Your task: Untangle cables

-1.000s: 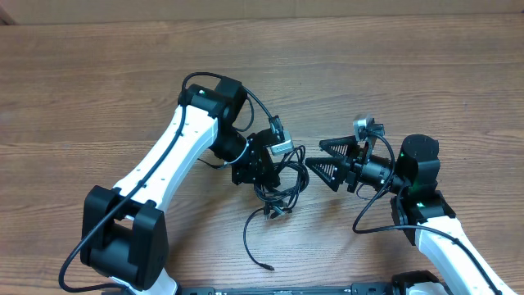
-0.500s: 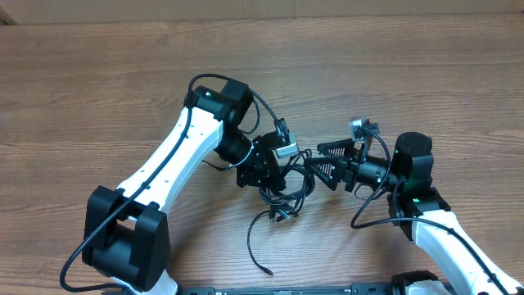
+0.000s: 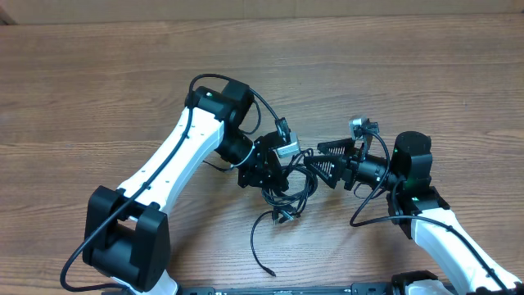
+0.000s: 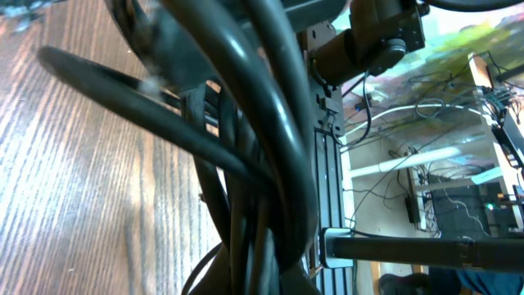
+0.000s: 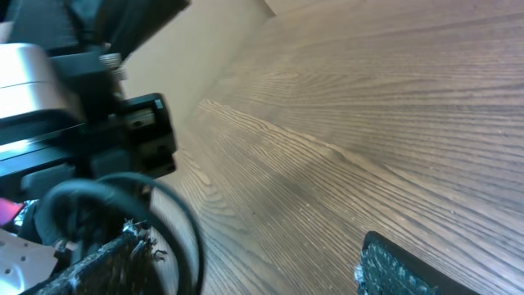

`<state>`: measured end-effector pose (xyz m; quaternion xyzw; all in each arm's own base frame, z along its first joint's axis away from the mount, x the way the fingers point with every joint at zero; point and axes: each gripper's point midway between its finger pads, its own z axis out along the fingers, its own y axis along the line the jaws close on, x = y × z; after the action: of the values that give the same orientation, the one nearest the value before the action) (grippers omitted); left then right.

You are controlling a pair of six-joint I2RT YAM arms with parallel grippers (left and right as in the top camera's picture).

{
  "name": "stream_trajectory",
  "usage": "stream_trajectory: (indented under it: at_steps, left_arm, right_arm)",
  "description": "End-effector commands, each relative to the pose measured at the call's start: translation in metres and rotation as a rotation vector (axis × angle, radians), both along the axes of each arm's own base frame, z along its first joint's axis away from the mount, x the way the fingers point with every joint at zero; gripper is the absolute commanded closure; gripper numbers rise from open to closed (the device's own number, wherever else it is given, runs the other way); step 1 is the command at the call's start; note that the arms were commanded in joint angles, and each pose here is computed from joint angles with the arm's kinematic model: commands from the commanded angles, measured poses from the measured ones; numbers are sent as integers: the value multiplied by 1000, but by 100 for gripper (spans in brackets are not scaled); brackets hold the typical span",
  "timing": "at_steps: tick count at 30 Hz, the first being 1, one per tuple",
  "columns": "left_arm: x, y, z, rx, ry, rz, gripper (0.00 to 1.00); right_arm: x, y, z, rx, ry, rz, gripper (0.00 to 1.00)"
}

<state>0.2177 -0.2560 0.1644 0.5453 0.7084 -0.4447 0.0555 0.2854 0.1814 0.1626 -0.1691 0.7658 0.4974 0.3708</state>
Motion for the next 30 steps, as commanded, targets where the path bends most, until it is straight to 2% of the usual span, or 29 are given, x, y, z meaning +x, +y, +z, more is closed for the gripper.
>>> stream_trajectory:
  at_steps: [1, 7, 13, 24, 30]
  left_arm:
    - [-12, -12, 19, -85, -25, -46, 96]
    - [-13, -14, 18, -83, -26, -53, 96]
    - [-16, -14, 20, -96, -21, -61, 96]
    - [-36, -19, 33, -178, 1, -133, 96]
    - [-47, -13, 36, -177, 30, -165, 96]
  right_arm:
    - [2, 4, -6, -10, 15, 3, 20]
    - [-12, 29, -5, -16, -4, 76, 20]
    - [-1, 37, -13, -82, -15, -20, 20]
    - [43, 7, -21, -117, 42, -364, 20]
    - [67, -44, -52, -198, 142, -636, 20]
